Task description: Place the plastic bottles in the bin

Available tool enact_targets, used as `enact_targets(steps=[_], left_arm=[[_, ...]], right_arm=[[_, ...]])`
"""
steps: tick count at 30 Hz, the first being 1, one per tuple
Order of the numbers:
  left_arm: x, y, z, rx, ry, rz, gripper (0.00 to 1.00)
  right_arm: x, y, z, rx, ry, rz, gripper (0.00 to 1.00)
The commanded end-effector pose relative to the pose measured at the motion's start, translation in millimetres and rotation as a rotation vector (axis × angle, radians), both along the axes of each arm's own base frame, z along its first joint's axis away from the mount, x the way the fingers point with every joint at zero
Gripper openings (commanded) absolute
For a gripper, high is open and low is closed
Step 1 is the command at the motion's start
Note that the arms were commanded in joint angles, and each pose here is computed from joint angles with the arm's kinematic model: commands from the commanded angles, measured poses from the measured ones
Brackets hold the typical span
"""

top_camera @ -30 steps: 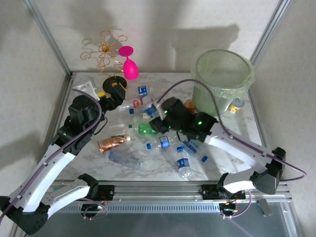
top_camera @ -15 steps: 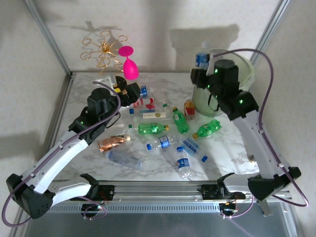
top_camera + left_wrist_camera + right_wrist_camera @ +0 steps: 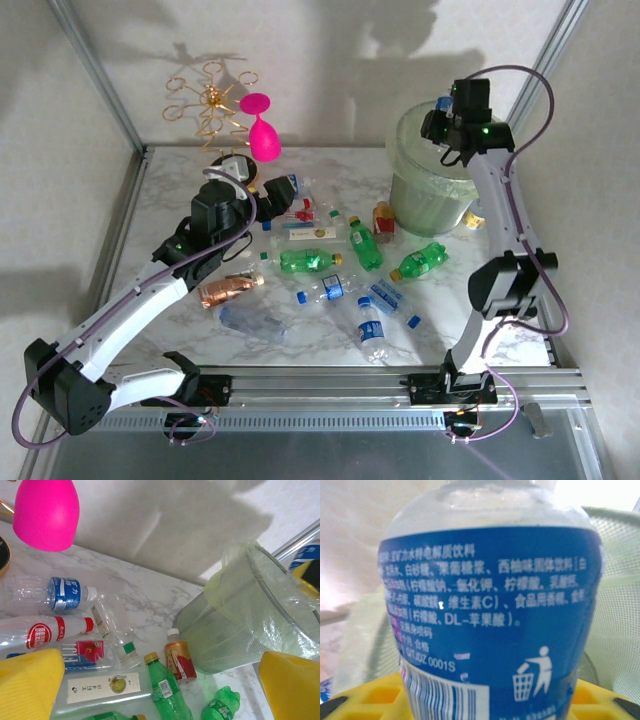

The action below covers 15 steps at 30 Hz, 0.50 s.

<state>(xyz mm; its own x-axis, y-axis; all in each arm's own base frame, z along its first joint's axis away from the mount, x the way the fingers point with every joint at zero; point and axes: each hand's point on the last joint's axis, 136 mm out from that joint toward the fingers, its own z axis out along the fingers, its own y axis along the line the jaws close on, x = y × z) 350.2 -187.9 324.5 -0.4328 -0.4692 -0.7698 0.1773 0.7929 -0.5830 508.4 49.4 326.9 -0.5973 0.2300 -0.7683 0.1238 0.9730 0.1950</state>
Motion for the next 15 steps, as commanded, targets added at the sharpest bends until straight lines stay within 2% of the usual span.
enact_targets(steps=[1, 15], left_arm=[[-1.8, -8.3, 1.7, -0.033, -0.010, -0.033, 0.99], [-2.8, -11.2, 2.3, -0.048, -0.005, -0.045, 1.00]], right_arm=[[-0.2, -4.2, -17.9, 0.016, 0.078, -0.021, 0.13], [29.1, -28.8, -118.2, 0.009, 0.311, -0.056, 0.19]])
